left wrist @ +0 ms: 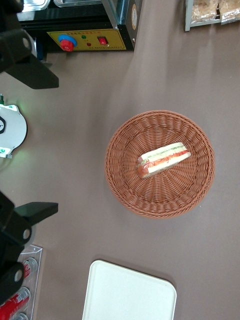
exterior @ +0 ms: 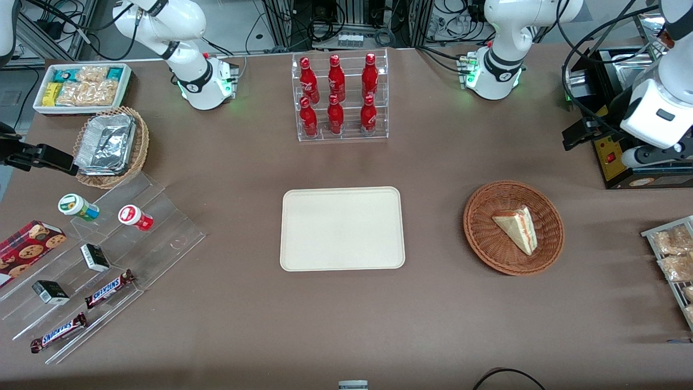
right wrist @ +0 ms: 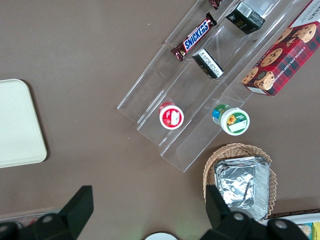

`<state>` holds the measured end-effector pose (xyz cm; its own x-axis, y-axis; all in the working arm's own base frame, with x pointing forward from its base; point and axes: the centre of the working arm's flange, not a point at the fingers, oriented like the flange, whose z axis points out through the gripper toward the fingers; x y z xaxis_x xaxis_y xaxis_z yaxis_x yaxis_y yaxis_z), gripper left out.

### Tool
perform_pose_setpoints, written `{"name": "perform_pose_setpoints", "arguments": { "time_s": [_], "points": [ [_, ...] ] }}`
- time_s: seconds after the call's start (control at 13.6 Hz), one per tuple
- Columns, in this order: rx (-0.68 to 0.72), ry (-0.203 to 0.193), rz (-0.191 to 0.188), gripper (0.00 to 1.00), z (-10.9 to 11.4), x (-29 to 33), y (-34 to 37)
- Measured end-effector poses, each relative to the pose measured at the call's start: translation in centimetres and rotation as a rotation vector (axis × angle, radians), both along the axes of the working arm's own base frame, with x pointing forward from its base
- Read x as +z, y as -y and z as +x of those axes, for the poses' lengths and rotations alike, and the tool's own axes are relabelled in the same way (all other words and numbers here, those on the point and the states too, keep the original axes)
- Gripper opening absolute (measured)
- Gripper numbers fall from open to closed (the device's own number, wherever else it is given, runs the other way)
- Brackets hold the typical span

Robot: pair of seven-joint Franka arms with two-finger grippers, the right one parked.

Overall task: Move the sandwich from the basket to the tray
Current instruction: 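Move the left gripper over the wicker basket holding the sandwich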

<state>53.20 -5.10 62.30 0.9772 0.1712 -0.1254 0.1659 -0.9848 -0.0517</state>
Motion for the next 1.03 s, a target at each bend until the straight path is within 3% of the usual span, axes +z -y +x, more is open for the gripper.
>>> {"name": "perform_pose_setpoints", "arguments": {
  "time_s": [0.37, 0.66, 1.03],
  "points": [
    [-0.002, -0.013, 0.001, 1.00, 0.1, -0.7, 0.0],
    [-0.002, -0.023, 0.002, 1.00, 1.1, -5.9, 0.0],
    [0.034, 0.023, -0.001, 1.00, 2.4, -14.8, 0.1]
  ]
}}
